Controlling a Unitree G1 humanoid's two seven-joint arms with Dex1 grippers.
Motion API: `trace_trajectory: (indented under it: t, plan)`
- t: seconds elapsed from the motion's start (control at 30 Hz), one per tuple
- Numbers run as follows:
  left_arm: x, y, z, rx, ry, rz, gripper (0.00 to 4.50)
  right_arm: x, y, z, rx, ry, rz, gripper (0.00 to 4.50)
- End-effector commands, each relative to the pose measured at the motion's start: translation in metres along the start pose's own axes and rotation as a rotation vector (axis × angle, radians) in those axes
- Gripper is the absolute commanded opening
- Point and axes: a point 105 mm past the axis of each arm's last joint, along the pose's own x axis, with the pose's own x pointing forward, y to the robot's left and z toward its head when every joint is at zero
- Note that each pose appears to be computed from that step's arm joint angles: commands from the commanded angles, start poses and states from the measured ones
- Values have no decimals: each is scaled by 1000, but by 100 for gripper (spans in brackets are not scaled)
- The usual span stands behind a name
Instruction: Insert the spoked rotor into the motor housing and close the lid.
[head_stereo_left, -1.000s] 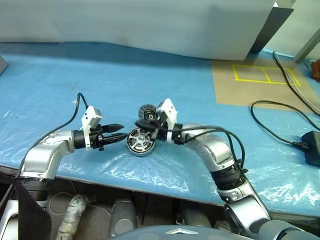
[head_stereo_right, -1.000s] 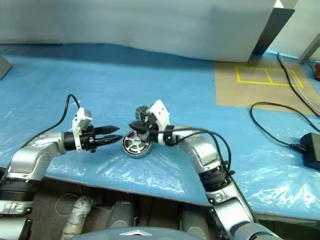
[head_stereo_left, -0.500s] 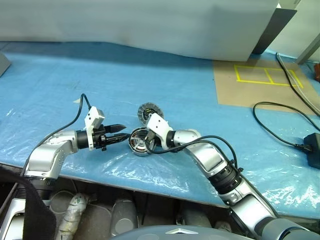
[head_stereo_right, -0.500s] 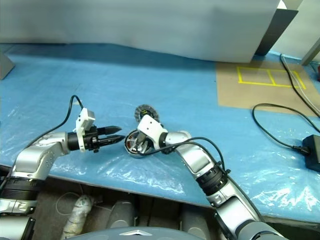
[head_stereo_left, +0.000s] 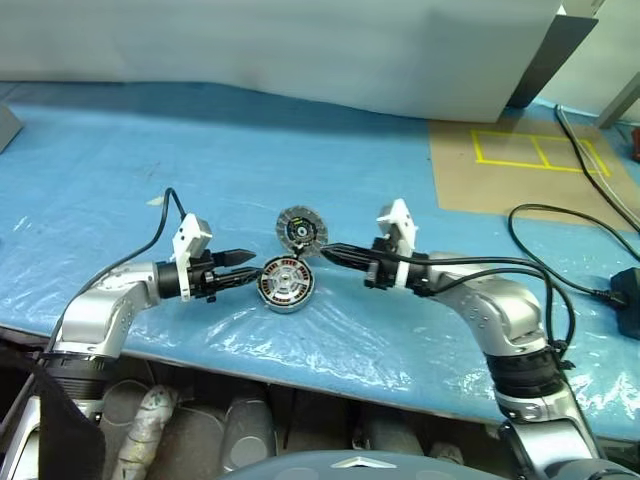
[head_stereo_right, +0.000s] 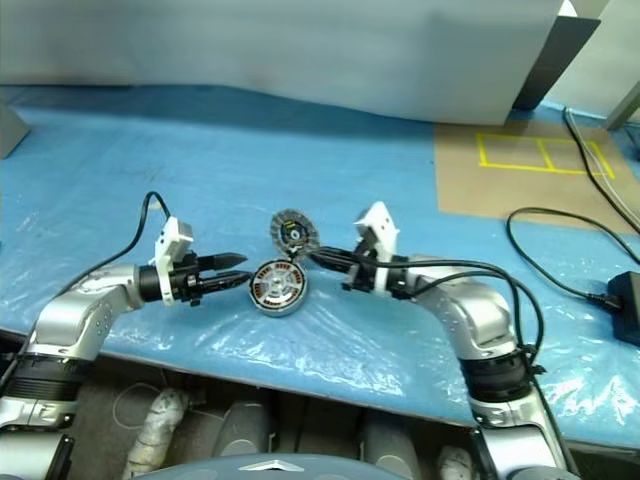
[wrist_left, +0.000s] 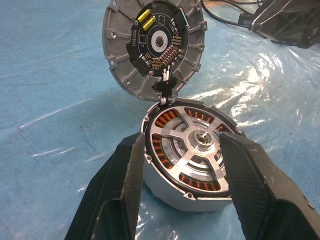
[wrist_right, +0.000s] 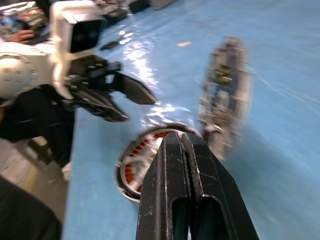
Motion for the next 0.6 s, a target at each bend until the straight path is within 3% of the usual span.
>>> trace_trajectory:
  t: [0.03,0.23,0.43,0.6]
  plan:
    - [-1,-1,12,44,-43,4,246,-15,-39,32,-15,-144,-193,0]
    - [2,2,11,46,-53,17,246,12,-72,28,-46,-103,-292,0]
    - [-5,1,8,38,-14,-29,246,55,-64,28,-61,-67,-145,0]
    - [-10,5,6,53,3,-9,246,72,-43,38,-59,-94,0,0]
